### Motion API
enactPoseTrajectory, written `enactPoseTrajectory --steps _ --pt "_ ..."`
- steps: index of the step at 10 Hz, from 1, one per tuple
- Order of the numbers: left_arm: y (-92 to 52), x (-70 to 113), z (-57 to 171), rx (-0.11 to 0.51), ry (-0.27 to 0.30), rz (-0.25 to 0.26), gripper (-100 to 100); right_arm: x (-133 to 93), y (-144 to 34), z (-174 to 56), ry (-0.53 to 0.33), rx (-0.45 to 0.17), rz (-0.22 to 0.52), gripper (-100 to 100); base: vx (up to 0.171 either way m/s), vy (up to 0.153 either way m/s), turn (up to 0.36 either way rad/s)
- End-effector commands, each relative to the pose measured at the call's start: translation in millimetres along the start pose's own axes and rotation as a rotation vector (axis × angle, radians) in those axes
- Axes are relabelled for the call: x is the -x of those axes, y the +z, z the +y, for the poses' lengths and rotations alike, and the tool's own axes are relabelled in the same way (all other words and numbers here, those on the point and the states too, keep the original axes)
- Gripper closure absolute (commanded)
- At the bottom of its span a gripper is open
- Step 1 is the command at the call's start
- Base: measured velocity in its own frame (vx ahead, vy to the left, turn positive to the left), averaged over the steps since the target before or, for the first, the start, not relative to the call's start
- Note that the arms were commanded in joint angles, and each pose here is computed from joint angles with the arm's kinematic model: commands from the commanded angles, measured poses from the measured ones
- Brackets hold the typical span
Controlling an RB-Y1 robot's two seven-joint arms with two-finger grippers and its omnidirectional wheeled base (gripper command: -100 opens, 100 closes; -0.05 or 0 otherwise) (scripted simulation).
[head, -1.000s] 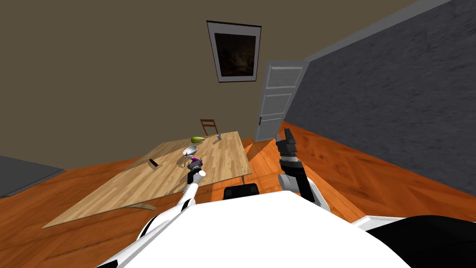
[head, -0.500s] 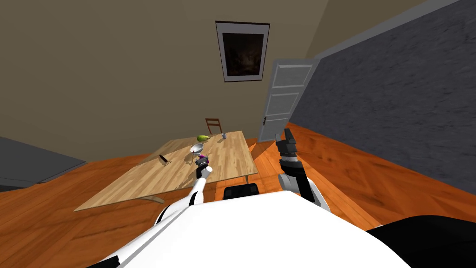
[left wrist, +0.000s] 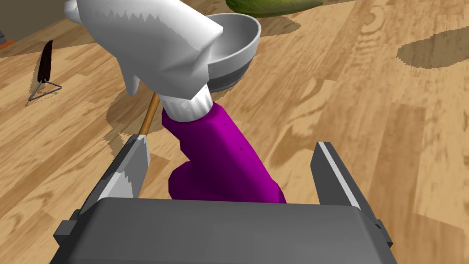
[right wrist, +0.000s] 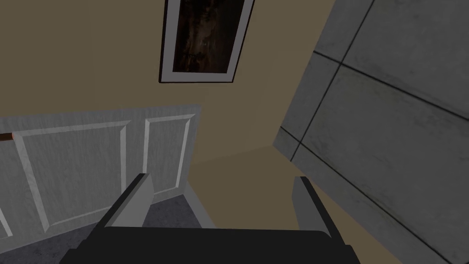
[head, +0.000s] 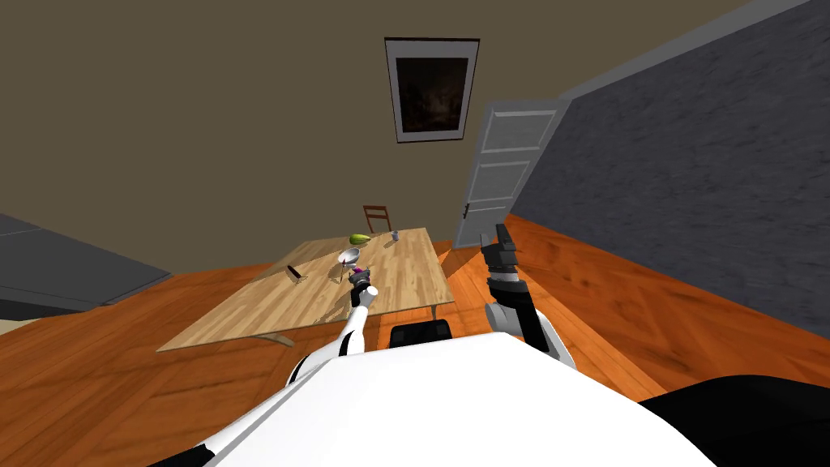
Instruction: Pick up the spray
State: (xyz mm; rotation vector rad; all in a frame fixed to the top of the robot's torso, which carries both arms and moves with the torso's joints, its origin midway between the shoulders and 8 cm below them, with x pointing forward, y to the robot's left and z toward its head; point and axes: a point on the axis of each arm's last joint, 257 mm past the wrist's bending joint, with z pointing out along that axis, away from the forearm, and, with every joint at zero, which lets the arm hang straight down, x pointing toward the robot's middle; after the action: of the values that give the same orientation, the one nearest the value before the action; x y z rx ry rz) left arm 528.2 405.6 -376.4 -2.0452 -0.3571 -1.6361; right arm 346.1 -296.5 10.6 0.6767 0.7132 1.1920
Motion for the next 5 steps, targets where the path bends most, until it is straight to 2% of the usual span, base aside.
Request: enactPoseTrajectory --steps 1,2,3,4,5 --pt "-2.9 -18.3 31 0.017 0.004 0.015 -100 0 0.0 0 0.0 0.0 0.0 0 -0.002 0.14 0.212" --pt "-8.3 -15.6 41 0.028 0.014 0.007 -100 0 0.0 0 0.0 0.0 0.0 0 0.008 0.131 0.054" --pt "-5.3 -14.0 35 0.021 0.007 0.009 -100 0 0.0 0 0.0 0.0 0.0 0 0.005 0.052 -0.011" --pt "-5.7 -14.2 36 0.022 0.011 0.009 100 0 0.0 0 0.0 0.0 0.0 0 0.001 0.009 -0.007" --pt "-5.8 -14.4 37 0.023 0.01 0.009 100 0 0.0 0 0.0 0.0 0.0 0 0.0 0.0 0.0"
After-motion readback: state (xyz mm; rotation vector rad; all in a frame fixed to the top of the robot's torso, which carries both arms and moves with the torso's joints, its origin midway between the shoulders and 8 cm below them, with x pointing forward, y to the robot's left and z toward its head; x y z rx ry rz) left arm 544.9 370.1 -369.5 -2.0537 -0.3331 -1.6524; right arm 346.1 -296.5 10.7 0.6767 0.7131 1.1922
